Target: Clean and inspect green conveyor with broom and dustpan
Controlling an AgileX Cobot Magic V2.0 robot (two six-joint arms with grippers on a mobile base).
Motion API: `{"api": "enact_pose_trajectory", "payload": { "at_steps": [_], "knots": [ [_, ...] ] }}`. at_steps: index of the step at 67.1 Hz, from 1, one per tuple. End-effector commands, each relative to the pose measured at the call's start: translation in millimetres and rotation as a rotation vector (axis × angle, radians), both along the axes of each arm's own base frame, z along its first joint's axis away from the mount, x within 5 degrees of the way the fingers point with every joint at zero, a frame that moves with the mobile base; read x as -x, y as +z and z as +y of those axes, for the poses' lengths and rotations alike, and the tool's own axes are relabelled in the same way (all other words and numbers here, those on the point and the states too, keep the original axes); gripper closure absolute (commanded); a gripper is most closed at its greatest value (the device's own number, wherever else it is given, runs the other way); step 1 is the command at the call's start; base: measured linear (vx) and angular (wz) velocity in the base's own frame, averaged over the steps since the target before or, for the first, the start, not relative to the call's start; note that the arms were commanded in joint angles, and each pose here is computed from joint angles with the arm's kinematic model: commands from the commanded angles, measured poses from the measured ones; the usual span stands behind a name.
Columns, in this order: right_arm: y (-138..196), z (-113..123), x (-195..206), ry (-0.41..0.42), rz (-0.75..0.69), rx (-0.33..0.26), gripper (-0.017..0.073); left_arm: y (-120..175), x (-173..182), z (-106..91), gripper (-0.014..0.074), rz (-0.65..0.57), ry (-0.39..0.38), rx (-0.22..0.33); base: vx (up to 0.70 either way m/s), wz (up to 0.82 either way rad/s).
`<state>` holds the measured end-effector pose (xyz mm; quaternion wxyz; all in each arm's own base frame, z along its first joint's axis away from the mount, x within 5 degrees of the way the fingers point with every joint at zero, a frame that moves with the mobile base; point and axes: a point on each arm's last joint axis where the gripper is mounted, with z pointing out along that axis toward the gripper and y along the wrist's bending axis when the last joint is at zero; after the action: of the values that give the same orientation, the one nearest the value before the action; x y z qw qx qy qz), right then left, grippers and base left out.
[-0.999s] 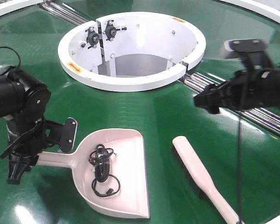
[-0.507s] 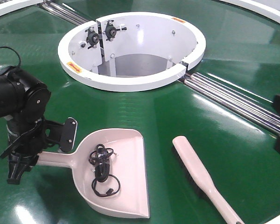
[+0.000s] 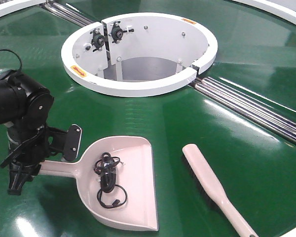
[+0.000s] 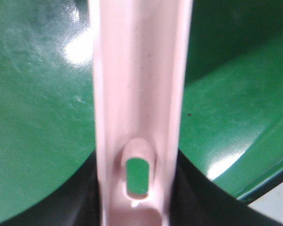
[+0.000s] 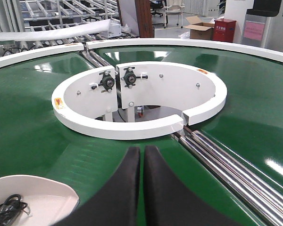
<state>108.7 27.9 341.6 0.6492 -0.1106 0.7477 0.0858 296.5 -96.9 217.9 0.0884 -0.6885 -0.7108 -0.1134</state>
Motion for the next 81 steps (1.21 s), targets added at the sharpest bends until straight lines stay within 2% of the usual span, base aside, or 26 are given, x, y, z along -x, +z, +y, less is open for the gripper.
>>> {"api": "enact_pose_trajectory", "payload": {
  "at_steps": [1,44,55,66,77,81],
  "knots": [
    [13.6,-2.8,-0.5,-0.032,-0.082,-0.021,0.0569,17.4,3.2,-3.2,0.0617,-0.025,-0.005,0.025,0.00,0.00],
    [14.9,-3.5,-0.7,-0.039,-0.096,-0.024,0.0569,17.4,3.1,-3.1,0.0617,-0.026,-0.006,0.024,0.00,0.00],
    [14.9,-3.5,-0.7,-0.039,-0.096,-0.024,0.0569,17.4,3.2,-3.1,0.0590,-0.025,-0.005,0.024,0.00,0.00],
    [14.7,-3.3,-0.6,-0.037,-0.094,-0.023,0.0569,17.4,3.3,-3.3,0.0470,-0.025,-0.002,0.026,0.00,0.00],
    [14.6,-3.2,-0.6,-0.036,-0.092,-0.023,0.0569,17.3,3.5,-3.4,0.0223,-0.023,0.000,0.028,0.00,0.00],
    [14.6,-3.2,-0.6,-0.036,-0.092,-0.023,0.0569,16.9,4.3,-4.8,0.0127,-0.020,0.021,0.044,0.00,0.00]
  ]
}}
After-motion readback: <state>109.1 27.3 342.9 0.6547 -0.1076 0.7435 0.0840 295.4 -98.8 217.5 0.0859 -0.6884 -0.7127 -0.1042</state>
